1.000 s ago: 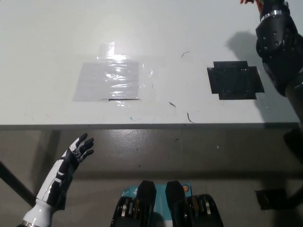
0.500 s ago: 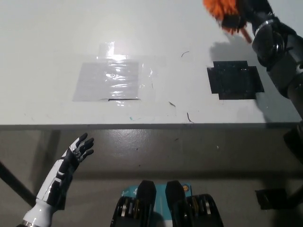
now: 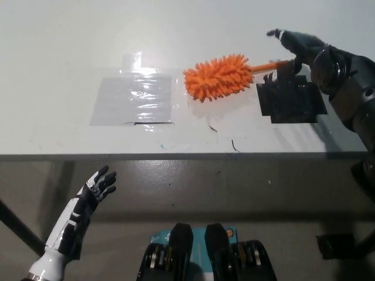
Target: The robot uses it right hand to pick up an extended orange duster kept in the middle of the desk and presses its handle against the desk to collapse it
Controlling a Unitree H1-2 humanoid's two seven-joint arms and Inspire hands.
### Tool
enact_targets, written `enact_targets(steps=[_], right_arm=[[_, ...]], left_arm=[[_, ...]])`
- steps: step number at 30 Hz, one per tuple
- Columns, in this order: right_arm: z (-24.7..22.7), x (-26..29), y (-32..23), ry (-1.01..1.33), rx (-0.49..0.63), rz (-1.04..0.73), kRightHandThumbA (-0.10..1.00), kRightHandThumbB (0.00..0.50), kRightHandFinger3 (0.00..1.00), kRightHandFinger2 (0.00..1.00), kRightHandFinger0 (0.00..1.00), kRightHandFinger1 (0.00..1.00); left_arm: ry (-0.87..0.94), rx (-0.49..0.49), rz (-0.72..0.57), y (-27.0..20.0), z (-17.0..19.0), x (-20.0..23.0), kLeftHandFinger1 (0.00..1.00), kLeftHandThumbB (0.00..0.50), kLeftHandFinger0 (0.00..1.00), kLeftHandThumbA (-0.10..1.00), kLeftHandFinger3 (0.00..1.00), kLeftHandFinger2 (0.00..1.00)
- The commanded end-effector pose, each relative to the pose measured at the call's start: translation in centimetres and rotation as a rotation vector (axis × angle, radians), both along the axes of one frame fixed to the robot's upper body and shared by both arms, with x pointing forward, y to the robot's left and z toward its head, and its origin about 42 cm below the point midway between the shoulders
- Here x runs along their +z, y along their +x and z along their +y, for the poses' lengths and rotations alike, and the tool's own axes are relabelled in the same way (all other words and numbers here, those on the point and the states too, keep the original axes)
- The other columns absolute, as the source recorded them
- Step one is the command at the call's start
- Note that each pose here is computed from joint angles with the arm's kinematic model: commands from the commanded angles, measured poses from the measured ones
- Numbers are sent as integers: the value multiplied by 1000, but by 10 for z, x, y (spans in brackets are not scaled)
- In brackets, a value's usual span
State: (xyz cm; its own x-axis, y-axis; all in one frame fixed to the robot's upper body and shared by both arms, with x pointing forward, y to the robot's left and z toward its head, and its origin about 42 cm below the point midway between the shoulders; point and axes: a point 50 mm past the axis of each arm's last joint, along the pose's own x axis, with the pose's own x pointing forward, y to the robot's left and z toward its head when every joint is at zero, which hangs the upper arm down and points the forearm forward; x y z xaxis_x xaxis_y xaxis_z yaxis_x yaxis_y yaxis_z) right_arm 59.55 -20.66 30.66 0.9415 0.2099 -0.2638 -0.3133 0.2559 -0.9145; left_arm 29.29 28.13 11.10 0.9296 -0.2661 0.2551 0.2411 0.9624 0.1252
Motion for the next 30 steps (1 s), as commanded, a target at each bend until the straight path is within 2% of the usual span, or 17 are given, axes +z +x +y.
enact_targets(steps=[1,2,5,7,8,9,10,11,12,13,15,18,20,21,24,27,30], right_arm=[[-12,138,6,272,110,233,762,500,1000,1000,1000,1000],[-13,147,5,320,126,223,705,500,1000,1000,1000,1000],[-20,192,-1,476,237,86,733,500,1000,1000,1000,1000],[-23,213,-9,564,329,-4,792,422,1000,1000,1000,1000],[-29,234,-26,613,398,-120,971,352,1000,1000,1000,1000],[-32,243,-39,617,424,-200,1000,277,1000,1000,1000,1000],[-34,247,-51,641,461,-253,1000,334,1000,1000,1000,1000],[-38,253,-71,683,518,-327,1000,445,1000,1000,1000,1000],[-42,255,-87,703,540,-396,1000,488,1000,1000,1000,1000],[-49,254,-113,750,584,-481,1000,498,1000,1000,1000,1000],[-53,251,-136,798,630,-532,1000,496,1000,1000,1000,1000],[-60,240,-198,838,693,-670,1000,445,1000,1000,1000,1000],[-62,232,-231,850,756,-748,1000,448,1000,1000,1000,1000],[-63,228,-241,847,761,-770,1000,450,1000,1000,1000,1000],[-71,198,-280,869,766,-873,1000,500,1000,1000,1000,1000],[-70,162,-311,914,736,-914,1000,500,1000,1000,1000,1000],[-59,127,-337,967,712,-946,1000,497,1000,1000,1000,1000]], left_arm=[[20,13,-80,6,12,19,1000,325,1000,1000,1000,1000],[20,13,-79,6,12,19,1000,330,1000,1000,1000,1000],[21,15,-71,6,11,17,1000,344,1000,1000,1000,1000],[18,10,-72,7,10,17,1000,340,1000,1000,1000,1000],[12,2,-70,7,10,17,1000,335,1000,1000,1000,1000],[9,-4,-73,8,9,18,1000,326,1000,1000,1000,1000],[10,-7,-78,8,9,19,1000,319,1000,1000,1000,1000],[12,-6,-84,8,9,20,1000,321,1000,1000,1000,1000],[11,-4,-86,9,9,20,1000,328,1000,1000,1000,1000],[12,0,-85,9,10,20,1000,332,1000,1000,1000,1000],[7,0,-80,9,10,20,1000,331,1000,1000,1000,1000],[2,0,-94,11,10,21,1000,315,1000,1000,1000,1000],[1,5,-105,11,10,20,1000,295,1000,1000,1000,1000],[-3,3,-107,11,10,19,1000,293,1000,1000,1000,1000],[-15,10,-105,10,8,18,1000,300,1000,1000,1000,1000],[-11,5,-109,8,9,16,1000,288,1000,1000,1000,1000],[1,18,-96,4,8,12,1000,323,1000,1000,1000,1000]])
